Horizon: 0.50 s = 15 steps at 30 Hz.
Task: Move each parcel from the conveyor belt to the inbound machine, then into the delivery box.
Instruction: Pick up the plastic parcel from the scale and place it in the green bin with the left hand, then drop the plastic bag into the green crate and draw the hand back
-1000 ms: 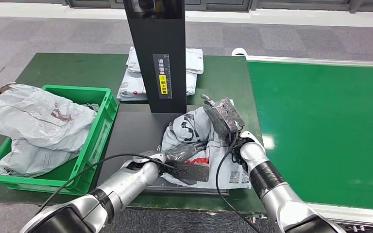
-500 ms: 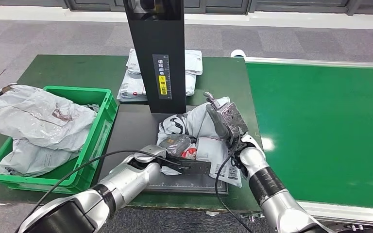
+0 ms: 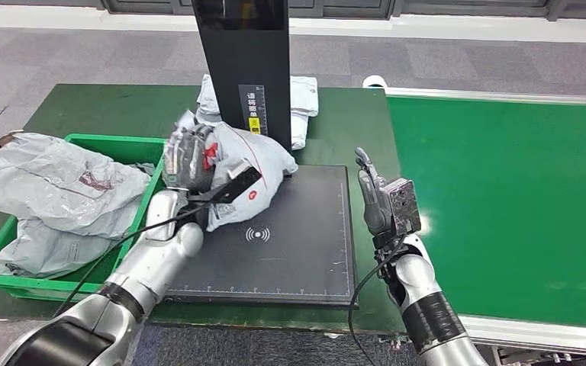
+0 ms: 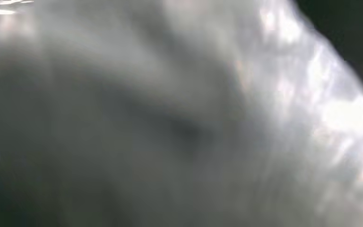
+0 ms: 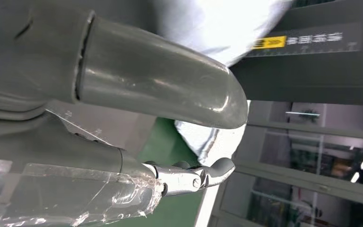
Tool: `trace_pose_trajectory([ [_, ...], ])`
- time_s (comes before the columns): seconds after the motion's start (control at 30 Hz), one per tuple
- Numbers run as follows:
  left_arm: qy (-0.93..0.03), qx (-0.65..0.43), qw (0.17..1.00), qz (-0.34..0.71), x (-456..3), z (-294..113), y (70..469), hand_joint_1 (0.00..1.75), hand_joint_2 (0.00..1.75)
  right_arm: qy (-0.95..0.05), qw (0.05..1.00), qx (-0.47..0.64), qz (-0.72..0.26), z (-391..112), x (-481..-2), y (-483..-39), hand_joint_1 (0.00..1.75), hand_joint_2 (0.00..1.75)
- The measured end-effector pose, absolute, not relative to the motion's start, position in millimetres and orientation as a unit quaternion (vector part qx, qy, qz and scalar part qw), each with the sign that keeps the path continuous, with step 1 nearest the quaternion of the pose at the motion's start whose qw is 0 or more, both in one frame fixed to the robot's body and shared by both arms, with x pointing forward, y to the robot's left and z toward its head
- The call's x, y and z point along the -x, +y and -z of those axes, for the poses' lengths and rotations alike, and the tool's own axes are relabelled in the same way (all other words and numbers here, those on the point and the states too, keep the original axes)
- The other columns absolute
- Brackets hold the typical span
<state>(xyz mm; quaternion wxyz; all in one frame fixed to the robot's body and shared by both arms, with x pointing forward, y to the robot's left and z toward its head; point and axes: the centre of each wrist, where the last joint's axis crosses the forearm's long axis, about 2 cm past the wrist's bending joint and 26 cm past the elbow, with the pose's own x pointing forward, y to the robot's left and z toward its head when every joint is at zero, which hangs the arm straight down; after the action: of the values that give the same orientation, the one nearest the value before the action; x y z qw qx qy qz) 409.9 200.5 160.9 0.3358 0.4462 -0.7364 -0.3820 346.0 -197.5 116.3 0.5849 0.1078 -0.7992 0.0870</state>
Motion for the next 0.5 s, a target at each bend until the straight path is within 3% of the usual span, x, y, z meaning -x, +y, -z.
trace_pose_trajectory([
  [0.37,-0.721,-0.587,0.257,0.264,-402.6,-216.4,280.4,1.75,1.75,-0.791,0.597,-0.105,-0.084,-106.3,-337.7,-198.7,0.0,0.0],
  [0.5,-0.69,-0.648,0.233,0.225,-389.7,-234.0,327.1,1.75,1.75,-0.788,0.602,-0.102,-0.08,-101.6,-334.6,-203.6,0.0,0.0],
])
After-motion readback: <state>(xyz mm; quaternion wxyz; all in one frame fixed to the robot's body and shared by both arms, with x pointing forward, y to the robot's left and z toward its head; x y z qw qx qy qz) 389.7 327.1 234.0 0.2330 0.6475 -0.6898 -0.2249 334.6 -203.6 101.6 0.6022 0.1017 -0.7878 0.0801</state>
